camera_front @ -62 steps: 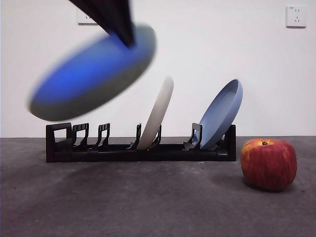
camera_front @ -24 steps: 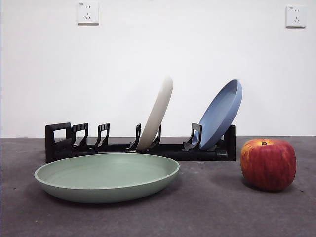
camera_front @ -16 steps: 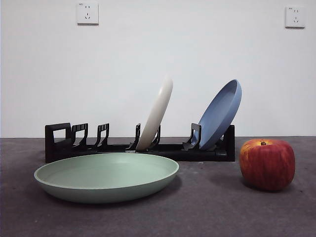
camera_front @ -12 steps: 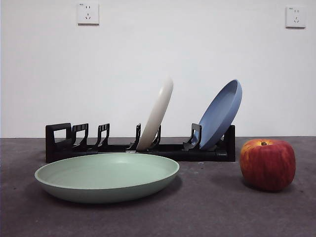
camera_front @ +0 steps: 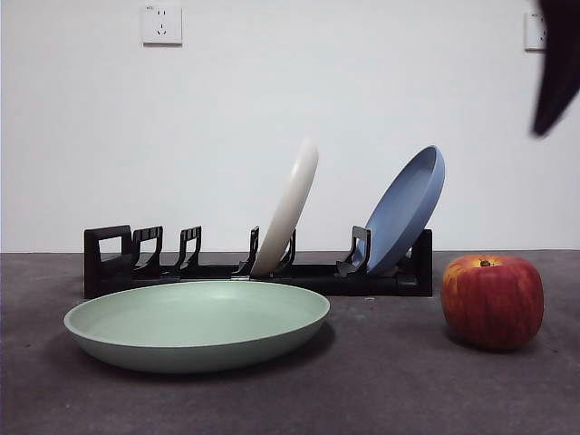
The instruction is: Take the green plate from the plate rack,put the plate on the table,take the apple from the table,put the apple in the plate
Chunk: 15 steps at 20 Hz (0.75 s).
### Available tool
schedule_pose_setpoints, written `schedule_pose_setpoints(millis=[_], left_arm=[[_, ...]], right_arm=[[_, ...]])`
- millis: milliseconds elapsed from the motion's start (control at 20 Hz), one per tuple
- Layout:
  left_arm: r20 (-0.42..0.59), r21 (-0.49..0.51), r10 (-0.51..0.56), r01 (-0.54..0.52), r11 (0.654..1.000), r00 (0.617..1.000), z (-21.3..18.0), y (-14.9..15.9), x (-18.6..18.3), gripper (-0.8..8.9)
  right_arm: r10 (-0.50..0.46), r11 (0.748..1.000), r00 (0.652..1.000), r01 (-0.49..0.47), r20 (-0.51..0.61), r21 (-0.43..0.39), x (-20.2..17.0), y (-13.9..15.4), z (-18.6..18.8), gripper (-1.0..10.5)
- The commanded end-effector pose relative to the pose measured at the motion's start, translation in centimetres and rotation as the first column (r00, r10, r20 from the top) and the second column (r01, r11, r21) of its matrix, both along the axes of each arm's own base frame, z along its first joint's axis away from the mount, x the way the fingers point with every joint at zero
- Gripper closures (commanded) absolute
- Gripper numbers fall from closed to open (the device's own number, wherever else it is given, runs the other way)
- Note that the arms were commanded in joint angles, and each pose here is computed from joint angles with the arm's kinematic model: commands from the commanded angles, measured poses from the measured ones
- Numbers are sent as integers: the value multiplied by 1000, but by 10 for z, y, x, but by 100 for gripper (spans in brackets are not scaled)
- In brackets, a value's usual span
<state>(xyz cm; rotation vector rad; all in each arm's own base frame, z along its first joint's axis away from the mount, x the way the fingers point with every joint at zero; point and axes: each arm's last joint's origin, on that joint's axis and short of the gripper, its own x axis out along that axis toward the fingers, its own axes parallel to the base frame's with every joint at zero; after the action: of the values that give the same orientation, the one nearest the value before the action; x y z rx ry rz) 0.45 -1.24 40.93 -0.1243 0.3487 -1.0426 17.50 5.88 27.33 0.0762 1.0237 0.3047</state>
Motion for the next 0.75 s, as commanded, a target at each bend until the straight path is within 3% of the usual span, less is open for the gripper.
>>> schedule_pose_setpoints(millis=[50,200,350,600,650,750], left_arm=[[9,-34,-11,12,999,1000,-1,7,-5,585],[24,-78,-15,17,997,1000,-2,19,-14,585],[23,-119,-10,13,993,1000,-6,32,-23,585],[-3,-126,1,-1,992,1000,-12,43,-30,585],[-11,-122,1,-2,993,1000,-13,43,-30,585],[-18,-111,1,-3,994,1000,-15,43,-31,585]], right_arm=[[33,999,999,-33,-31,0,20,16,-16,200],[64,998,995,-65,-71,-16,38,37,-38,200],[50,987,995,-63,-90,-147,47,57,-60,200],[64,974,990,-89,-126,-208,55,74,-84,202],[53,973,991,-79,-123,-218,57,75,-87,249],[42,969,992,-70,-121,-239,58,76,-90,516]])
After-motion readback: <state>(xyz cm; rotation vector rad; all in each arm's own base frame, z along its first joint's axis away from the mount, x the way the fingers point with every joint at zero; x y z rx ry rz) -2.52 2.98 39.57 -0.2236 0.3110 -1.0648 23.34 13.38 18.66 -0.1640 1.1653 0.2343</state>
